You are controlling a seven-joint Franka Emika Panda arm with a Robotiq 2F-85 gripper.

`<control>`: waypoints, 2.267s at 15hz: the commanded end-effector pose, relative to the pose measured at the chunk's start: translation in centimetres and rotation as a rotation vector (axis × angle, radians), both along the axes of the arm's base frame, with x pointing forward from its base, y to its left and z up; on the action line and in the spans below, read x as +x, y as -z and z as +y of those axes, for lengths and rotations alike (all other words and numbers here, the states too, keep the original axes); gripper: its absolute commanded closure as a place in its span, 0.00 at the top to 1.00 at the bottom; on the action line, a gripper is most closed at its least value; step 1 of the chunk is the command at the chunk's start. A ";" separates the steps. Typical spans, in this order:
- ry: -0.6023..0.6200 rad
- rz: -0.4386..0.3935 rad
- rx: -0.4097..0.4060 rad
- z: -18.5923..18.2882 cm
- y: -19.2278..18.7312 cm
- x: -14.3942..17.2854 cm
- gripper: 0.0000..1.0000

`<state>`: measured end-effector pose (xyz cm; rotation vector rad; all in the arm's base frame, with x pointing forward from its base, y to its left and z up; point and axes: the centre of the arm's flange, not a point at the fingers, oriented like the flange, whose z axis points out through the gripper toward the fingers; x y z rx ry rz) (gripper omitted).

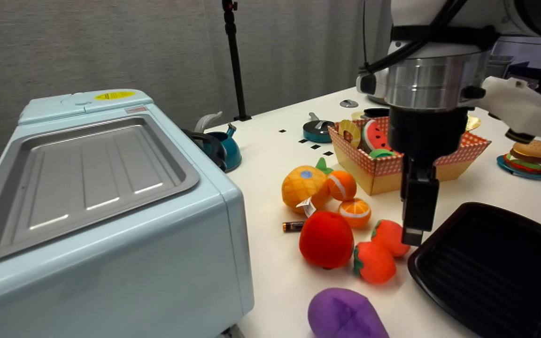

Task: Put the orange plush toy in the basket

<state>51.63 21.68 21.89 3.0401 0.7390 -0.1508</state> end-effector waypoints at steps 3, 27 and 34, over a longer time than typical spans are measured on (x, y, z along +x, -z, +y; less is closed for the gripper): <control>0.027 -0.021 -0.054 0.9 2.6 0.9 1.00; 0.125 -0.058 -0.092 -0.4 -1.5 0.5 0.04; 0.234 -0.330 -0.139 -6.2 -13.6 1.4 0.04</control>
